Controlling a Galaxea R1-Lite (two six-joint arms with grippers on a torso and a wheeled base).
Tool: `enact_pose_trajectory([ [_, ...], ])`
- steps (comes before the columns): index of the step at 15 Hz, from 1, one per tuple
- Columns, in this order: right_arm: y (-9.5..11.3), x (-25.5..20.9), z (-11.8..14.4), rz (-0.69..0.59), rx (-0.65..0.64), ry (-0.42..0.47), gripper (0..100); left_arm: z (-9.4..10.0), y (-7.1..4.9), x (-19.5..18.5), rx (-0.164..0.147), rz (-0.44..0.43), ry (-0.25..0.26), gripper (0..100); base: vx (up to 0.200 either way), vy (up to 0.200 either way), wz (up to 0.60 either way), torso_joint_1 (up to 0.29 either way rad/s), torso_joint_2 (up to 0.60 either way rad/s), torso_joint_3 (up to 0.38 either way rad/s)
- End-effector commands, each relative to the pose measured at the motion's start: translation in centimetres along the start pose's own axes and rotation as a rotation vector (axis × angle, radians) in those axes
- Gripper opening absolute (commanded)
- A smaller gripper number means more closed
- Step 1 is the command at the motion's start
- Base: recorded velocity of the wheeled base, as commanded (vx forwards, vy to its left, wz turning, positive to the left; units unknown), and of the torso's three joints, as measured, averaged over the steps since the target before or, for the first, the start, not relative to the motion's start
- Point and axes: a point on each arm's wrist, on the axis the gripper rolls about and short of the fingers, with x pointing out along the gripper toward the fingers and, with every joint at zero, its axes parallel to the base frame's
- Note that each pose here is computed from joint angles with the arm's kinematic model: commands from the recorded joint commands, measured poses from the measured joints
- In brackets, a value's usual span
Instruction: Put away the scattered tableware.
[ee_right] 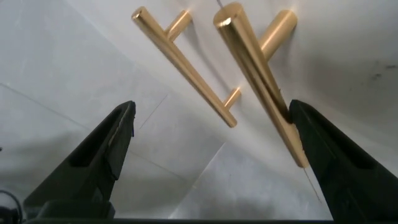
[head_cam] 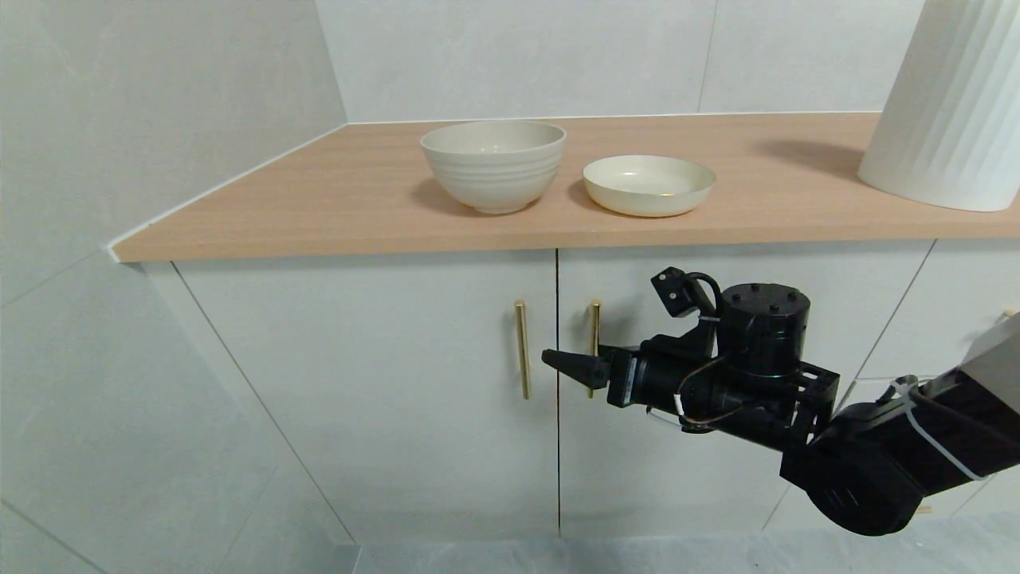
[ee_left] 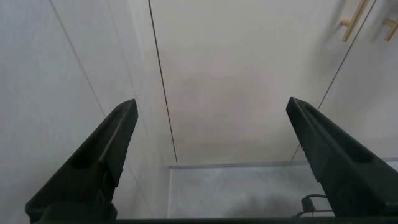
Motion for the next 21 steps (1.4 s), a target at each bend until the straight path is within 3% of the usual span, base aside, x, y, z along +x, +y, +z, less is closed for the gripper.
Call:
enact_pose_trajectory([
  [1, 1.1, -1.0, 0.0, 0.053, -0.002, 0.020, 100, 0.0, 0.0, 0.0, 0.000, 0.000, -0.001, 100, 0.000, 0.000, 0.00, 0.000, 0.00, 0.000],
  [14, 5.2, -10.8, -0.1, 0.310, -0.018, 0.112, 100, 0.0, 0.0, 0.0, 0.000, 0.001, -0.001, 100, 0.000, 0.000, 0.00, 0.000, 0.00, 0.000],
  [16, 5.2, -11.6, -1.1, 0.333, -0.007, 0.156, 100, 0.0, 0.0, 0.0, 0.003, 0.000, -0.001, 100, 0.000, 0.000, 0.00, 0.000, 0.00, 0.000],
  [21, 5.2, -11.8, -1.1, 0.334, -0.006, 0.158, 100, 0.0, 0.0, 0.0, 0.015, 0.000, -0.002, 100, 0.000, 0.000, 0.00, 0.000, 0.00, 0.000],
])
